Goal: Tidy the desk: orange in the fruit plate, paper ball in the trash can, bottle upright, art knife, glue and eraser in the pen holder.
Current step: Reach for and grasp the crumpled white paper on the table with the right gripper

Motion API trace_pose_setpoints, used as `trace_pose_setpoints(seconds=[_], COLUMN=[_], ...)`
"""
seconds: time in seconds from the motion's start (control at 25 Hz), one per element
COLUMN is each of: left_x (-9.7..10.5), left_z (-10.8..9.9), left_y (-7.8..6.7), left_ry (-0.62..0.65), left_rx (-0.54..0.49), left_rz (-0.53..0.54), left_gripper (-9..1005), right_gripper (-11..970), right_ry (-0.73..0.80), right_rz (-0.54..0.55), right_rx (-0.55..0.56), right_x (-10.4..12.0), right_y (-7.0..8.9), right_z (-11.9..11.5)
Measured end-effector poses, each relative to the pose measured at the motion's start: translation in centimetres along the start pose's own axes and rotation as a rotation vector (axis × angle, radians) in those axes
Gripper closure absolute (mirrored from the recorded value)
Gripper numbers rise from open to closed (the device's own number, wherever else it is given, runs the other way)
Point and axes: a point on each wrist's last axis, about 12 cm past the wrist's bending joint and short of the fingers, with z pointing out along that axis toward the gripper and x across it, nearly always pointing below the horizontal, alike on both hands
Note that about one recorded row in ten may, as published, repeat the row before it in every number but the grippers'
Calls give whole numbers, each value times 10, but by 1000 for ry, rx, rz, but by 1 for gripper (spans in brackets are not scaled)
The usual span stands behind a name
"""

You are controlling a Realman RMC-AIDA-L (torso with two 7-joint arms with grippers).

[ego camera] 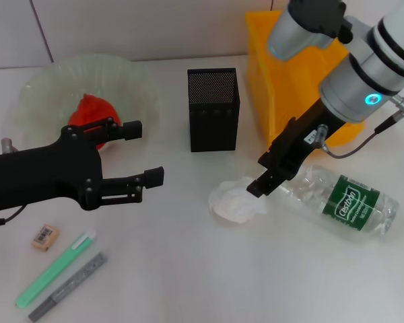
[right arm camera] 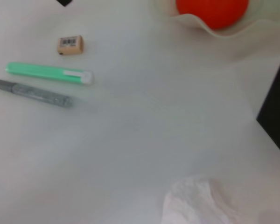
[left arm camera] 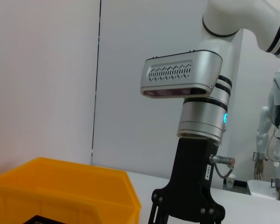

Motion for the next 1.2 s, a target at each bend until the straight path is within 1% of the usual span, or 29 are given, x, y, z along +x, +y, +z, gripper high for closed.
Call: trace_pose_setpoints(seconds=[0.52, 0.64, 1.2], left_x=[-1, -2, -4], left_z=[2, 3, 6], left_y=[1, 2, 3], left_ry=[7, 8, 8], left_rx=[7, 11, 20], left_rz=[3, 5, 4], left_gripper=[136, 136, 136], right_gripper=[318, 318, 318], right_ry=[19, 24, 39], right_rz=[-2, -10, -31], right_rx=[-28, -19, -4], right_x=[0, 0, -2], right_y=[-3, -4, -6], right_z=[20, 25, 36])
